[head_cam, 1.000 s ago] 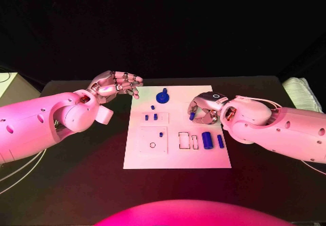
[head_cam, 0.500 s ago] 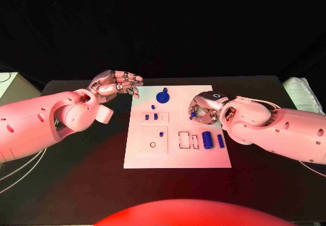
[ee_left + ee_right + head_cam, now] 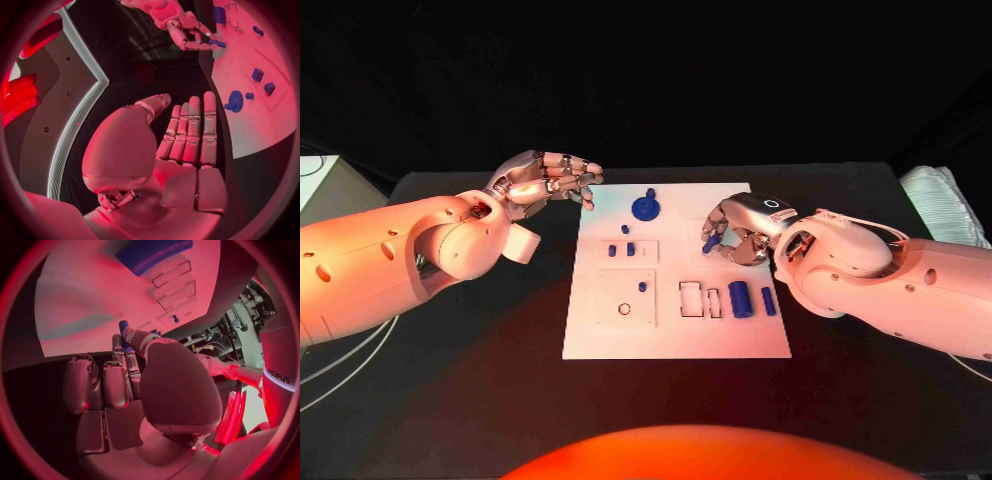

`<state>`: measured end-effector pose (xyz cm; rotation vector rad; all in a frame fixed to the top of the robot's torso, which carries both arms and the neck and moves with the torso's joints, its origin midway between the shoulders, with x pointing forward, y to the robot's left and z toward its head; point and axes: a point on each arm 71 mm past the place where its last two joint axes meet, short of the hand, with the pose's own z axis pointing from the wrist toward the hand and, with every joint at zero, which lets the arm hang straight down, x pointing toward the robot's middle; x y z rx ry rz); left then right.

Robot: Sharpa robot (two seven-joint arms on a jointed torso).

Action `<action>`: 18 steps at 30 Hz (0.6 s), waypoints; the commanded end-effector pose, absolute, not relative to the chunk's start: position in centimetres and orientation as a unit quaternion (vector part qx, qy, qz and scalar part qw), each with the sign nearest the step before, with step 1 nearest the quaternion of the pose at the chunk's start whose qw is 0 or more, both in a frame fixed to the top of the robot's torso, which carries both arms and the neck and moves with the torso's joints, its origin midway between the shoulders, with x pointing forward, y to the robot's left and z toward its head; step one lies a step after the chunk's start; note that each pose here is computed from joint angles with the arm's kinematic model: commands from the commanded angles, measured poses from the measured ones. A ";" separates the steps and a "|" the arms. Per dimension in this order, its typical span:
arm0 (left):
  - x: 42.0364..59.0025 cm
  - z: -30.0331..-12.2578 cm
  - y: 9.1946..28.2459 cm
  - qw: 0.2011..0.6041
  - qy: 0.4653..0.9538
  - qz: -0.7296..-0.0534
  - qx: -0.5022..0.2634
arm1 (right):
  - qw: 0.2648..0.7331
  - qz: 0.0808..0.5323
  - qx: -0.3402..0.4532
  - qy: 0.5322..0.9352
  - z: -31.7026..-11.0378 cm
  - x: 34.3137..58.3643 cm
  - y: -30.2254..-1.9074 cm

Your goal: Assemble the parts on the task board

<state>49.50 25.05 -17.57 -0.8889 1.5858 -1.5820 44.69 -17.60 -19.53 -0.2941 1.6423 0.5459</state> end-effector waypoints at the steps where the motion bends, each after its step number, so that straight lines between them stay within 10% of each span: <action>1: 49.5 -17.5 24.9 0.351 0.614 -0.619 -0.342 | 0.653 0.259 -0.103 0.704 -18.5 43.9 -17.4; 18: 49.7 -17.6 24.2 0.341 0.617 -0.623 -0.338 | 0.609 0.357 -0.143 0.693 -18.4 39.9 -9.7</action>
